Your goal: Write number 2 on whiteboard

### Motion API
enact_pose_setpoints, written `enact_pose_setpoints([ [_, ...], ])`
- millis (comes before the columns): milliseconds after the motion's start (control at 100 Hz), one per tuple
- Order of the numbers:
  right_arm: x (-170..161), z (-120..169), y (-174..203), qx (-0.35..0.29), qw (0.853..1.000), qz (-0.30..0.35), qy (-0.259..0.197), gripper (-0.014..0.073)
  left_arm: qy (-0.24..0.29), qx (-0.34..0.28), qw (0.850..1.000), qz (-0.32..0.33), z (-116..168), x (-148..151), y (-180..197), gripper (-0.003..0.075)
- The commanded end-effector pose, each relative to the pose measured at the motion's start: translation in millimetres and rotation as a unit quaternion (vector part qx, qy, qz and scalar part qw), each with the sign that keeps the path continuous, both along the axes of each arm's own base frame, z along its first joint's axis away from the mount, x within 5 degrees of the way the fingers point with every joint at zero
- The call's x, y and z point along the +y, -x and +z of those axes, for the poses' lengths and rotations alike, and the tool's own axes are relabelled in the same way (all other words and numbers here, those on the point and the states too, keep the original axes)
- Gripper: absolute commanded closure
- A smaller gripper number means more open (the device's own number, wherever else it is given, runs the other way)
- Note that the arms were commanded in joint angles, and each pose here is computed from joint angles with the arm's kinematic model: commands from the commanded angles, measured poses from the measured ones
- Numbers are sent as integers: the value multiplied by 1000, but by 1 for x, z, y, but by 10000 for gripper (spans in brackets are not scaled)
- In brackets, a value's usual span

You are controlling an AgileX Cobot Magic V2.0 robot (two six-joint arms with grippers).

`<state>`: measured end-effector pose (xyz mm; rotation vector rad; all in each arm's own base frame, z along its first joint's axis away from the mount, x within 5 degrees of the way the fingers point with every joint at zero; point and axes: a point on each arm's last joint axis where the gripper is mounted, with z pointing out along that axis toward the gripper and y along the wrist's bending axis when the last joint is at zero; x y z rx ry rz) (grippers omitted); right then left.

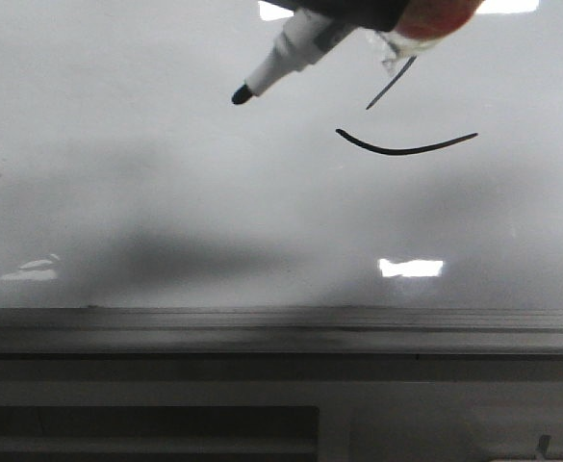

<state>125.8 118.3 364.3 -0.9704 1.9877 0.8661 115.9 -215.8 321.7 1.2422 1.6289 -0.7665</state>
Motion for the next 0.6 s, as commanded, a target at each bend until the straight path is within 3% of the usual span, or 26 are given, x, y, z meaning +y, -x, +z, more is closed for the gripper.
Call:
enact_pose_setpoints([
  [0,2,15,1,-16,999,0,-36,641,34,-16,999,16,17,0,-1,536],
  [110,2,15,1,-16,999,1,-37,625,34,-17,999,17,18,0,-1,743],
  [210,2,15,1,-16,999,1,-37,501,34,-19,999,18,18,1,-2,741],
  [330,2,16,-1,-21,999,-10,-41,253,43,-27,998,36,20,1,-5,741],
  [380,2,17,-3,-24,998,-21,-47,193,51,-29,997,49,21,3,-6,741],
  [590,-19,35,5,-95,988,-93,-72,179,122,-24,980,158,23,31,-9,741],
])
